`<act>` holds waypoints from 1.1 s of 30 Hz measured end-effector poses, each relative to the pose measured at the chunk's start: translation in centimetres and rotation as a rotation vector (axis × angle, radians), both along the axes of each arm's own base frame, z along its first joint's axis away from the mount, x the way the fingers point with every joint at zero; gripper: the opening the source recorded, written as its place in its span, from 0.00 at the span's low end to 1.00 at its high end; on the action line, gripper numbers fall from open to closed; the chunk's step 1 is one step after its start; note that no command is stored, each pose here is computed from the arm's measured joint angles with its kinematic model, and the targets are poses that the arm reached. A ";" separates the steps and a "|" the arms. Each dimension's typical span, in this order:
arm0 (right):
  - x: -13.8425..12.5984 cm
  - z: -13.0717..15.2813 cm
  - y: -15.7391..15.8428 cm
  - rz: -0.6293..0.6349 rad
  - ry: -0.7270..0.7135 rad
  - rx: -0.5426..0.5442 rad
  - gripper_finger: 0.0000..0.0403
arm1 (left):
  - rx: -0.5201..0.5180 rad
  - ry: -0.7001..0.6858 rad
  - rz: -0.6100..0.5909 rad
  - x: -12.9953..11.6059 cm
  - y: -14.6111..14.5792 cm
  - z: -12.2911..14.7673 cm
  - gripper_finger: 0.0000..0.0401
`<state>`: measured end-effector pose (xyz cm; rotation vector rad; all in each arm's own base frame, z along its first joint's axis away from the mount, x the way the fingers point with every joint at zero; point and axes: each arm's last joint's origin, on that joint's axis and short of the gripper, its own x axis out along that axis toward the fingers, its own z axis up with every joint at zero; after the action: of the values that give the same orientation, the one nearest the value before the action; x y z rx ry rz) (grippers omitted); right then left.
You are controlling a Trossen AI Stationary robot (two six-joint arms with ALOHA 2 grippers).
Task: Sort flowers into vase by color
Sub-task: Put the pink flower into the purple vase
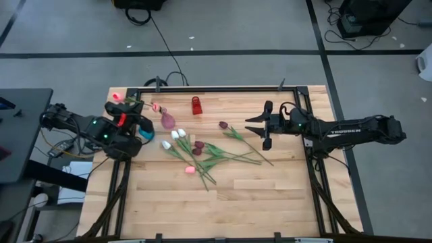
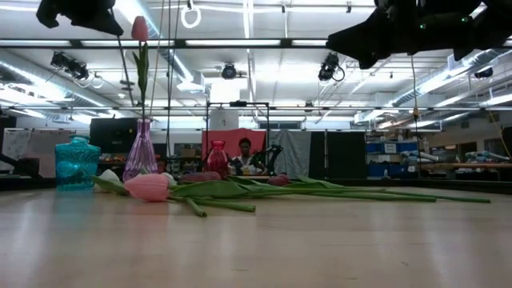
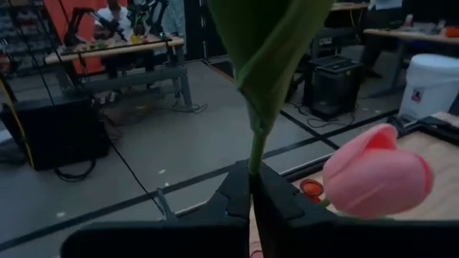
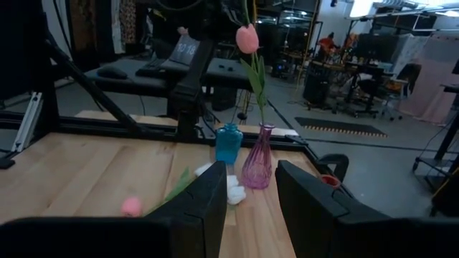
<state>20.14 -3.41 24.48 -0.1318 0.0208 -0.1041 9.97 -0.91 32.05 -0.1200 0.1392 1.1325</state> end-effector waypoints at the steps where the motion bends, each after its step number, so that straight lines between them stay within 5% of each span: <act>1: 0.0 0.1 0.0 0.000 -0.007 -0.001 0.33 | -0.007 -0.013 0.000 -0.1 0.0 -0.2 0.02; 11: 0.0 0.4 0.0 0.015 -0.037 -0.012 0.33 | -0.091 -0.137 0.009 -1.7 0.7 -2.7 0.02; 23: 0.0 0.6 0.1 0.026 -0.054 -0.037 0.33 | -0.061 -0.270 0.035 -1.3 0.6 -2.3 0.02; 33: 0.0 0.9 0.2 0.057 -0.085 -0.044 0.33 | -0.060 -0.186 0.095 0.6 0.6 -4.2 0.02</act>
<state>20.13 -3.24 25.33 -0.1719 -0.0704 -0.0533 10.62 -0.34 27.85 -0.2871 0.0020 1.2063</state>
